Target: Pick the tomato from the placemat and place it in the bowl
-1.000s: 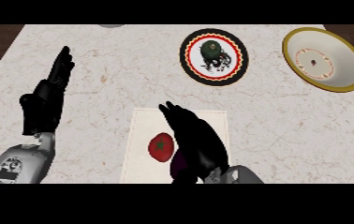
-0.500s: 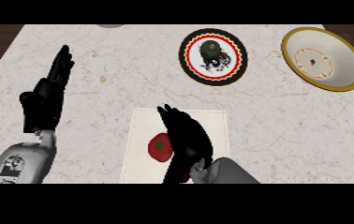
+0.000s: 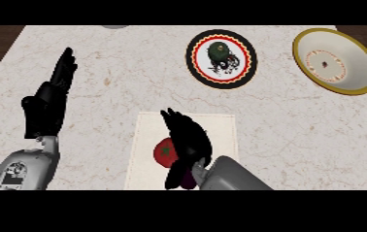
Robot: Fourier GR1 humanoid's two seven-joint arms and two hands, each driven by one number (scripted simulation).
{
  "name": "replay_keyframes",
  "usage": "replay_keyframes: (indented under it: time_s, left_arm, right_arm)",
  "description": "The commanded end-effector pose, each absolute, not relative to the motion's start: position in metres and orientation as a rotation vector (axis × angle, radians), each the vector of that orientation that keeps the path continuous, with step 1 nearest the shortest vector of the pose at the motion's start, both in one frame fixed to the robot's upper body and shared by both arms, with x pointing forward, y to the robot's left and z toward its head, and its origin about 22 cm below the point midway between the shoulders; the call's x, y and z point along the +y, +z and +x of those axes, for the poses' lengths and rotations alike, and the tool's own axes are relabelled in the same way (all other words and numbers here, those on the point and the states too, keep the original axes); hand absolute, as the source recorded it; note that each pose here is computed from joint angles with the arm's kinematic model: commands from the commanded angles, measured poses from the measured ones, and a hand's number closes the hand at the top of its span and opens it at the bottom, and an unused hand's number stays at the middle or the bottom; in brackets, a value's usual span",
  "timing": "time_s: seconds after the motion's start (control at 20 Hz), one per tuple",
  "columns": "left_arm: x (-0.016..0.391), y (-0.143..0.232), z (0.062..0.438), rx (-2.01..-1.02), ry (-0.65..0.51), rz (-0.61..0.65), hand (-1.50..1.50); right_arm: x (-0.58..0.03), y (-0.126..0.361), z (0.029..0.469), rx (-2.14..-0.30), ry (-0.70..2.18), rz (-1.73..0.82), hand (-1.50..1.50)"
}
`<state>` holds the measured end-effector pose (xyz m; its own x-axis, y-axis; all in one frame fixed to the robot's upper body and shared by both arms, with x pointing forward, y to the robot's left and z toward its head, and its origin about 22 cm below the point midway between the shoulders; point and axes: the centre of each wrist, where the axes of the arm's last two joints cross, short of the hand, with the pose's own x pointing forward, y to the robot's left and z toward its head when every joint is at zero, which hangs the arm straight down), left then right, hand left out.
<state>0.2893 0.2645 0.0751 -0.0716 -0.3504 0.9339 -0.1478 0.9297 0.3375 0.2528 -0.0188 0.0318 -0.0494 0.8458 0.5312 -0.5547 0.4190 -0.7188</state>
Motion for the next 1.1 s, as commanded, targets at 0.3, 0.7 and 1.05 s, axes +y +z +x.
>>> replay_keyframes:
  time_s: [0.3, 0.7, 1.05]
  left_arm:
    - [0.261, 0.083, 0.278, -1.651, -0.186, 0.377, 0.0]
    - [0.276, 0.095, 0.296, -1.642, -0.175, 0.39, 0.0]
    - [0.27, 0.081, 0.284, -1.646, -0.178, 0.384, 0.0]
  right_arm:
    - [-0.013, -0.012, 0.248, -1.221, 1.269, -0.386, 1.5]
    - [-0.015, -0.008, 0.244, -1.284, 1.251, -0.342, 1.5]
    - [-0.033, 0.006, 0.315, -1.21, 1.147, -0.506, 1.5]
